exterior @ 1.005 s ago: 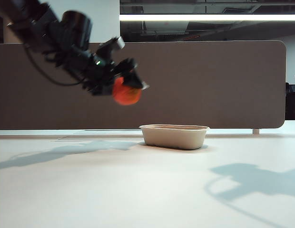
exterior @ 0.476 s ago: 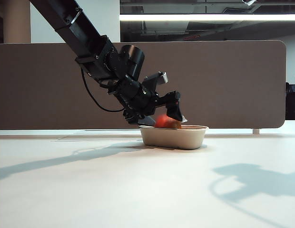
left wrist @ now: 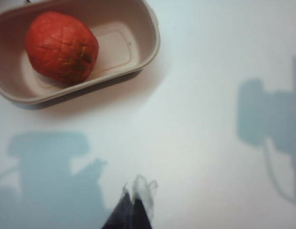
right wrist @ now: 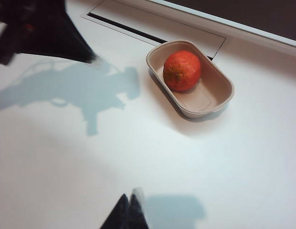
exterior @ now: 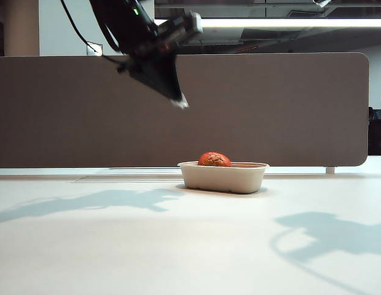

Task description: Pick up the orange and place it into the paper lunchbox.

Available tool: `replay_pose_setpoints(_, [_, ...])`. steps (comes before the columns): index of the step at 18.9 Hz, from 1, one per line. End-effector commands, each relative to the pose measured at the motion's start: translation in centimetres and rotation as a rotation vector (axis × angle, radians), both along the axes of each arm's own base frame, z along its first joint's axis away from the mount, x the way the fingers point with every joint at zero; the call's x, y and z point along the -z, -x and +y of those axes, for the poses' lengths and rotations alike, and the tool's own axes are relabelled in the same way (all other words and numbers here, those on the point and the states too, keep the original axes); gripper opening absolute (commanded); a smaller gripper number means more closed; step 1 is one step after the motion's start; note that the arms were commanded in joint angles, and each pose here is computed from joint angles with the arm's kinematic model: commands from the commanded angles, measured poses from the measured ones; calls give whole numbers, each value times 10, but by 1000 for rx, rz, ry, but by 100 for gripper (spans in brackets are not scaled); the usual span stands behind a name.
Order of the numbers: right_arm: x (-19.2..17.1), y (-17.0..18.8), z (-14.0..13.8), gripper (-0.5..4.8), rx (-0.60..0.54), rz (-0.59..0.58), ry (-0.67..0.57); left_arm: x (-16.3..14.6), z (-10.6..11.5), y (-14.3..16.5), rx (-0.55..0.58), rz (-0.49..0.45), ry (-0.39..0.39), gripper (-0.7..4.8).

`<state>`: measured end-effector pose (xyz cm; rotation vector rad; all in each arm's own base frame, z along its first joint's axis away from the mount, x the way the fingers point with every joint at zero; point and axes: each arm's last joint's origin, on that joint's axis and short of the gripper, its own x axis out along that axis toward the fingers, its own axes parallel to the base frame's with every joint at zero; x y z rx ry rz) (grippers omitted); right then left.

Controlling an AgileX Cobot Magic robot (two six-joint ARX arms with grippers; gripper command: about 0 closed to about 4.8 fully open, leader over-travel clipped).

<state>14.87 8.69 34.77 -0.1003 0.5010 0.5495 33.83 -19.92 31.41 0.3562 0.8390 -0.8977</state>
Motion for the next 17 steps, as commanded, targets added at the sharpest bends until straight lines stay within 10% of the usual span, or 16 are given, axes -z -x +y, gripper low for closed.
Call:
replay_pose_setpoints(1, [-6,3,-2,-5,3,-36,-21,-13,25,44,-32,-100,95,-5])
replay_pose_setpoints(17, [35,4,-2,-5,-31,-104,-35,56,83,145,-133,-293,212,-6])
